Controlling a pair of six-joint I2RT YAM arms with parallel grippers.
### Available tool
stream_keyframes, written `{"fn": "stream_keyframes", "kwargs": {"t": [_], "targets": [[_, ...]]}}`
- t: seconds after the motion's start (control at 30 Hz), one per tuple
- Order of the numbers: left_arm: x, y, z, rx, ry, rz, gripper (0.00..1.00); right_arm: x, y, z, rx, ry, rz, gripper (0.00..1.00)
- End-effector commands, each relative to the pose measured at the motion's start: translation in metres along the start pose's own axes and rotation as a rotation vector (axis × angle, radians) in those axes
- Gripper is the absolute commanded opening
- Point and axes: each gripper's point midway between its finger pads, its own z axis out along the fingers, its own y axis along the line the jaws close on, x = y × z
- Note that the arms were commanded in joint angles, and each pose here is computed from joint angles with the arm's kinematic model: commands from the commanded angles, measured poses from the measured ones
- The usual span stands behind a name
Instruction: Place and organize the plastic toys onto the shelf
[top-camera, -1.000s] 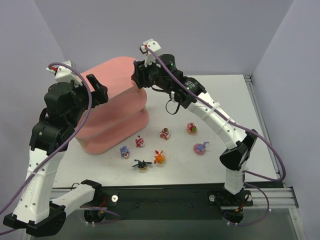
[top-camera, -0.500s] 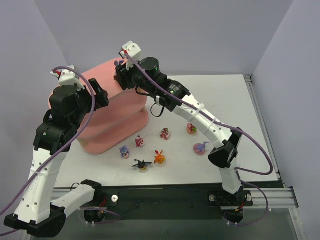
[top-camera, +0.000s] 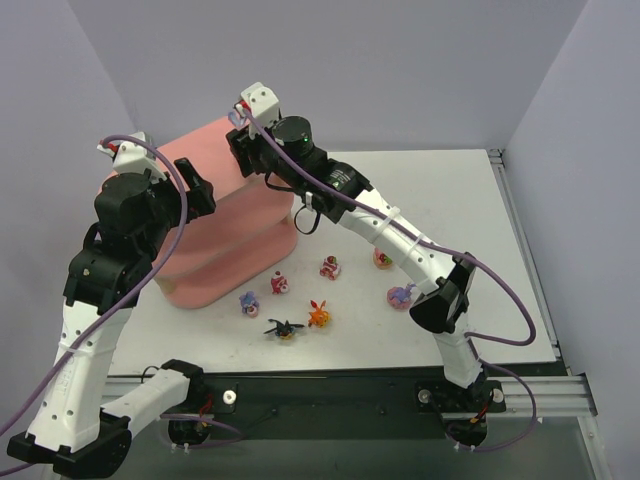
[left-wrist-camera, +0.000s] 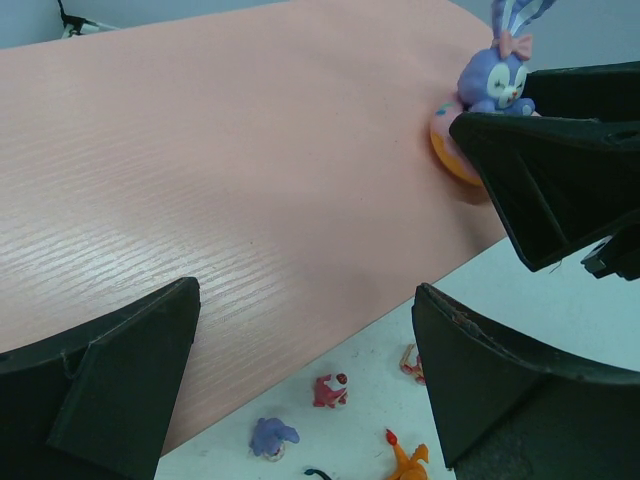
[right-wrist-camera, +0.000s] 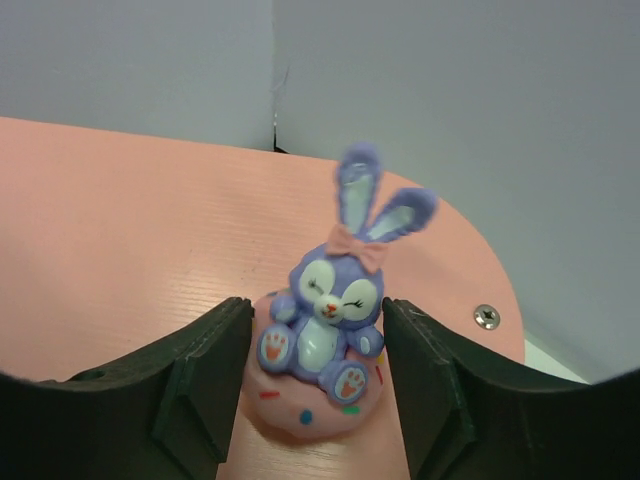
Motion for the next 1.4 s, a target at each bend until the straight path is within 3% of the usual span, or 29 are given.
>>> {"fn": "stream_keyframes", "kwargs": {"t": [0.0,0.37,0.57,0.7,0.73,0.8,0.97,1.13,1.37], "targets": [[-0.015,-0.001,-0.003,0.005,-0.057,-0.002,0.97,-0.02,-0.011,0.001,0.054,-0.059,-0.001,0.59],[-0.02,-0.002,-0.006,0.007,-0.065,-0.002,0.97,-0.043,-0.013,-0.008,0.052,-0.106,0.026,0.72],[-0.024,-0.004,-0.01,0.022,-0.072,0.01,0.97,-0.086,-0.023,-0.042,0.058,-0.187,0.076,0.83],[-0.02,-0.007,-0.009,0.042,-0.042,0.034,0.97,-0.086,-0.037,-0.08,0.103,-0.152,0.122,0.87],[-0.021,-0.008,-0.009,0.044,-0.038,0.042,0.97,-0.058,-0.044,-0.083,0.142,-0.072,0.113,0.88],[-0.02,-0.011,-0.007,0.054,-0.021,0.06,0.97,-0.064,-0.057,-0.12,0.18,-0.071,0.164,0.88],[-0.019,-0.048,-0.02,0.258,0.019,0.064,0.97,-0.004,-0.098,-0.198,0.366,0.076,0.196,0.87],[0.043,-0.081,-0.036,0.413,0.212,-0.007,0.97,0.064,-0.12,-0.249,0.487,0.223,0.286,0.87],[0.116,-0.08,-0.066,0.343,0.31,-0.07,0.93,0.121,-0.13,-0.27,0.538,0.339,0.417,0.86]]}}
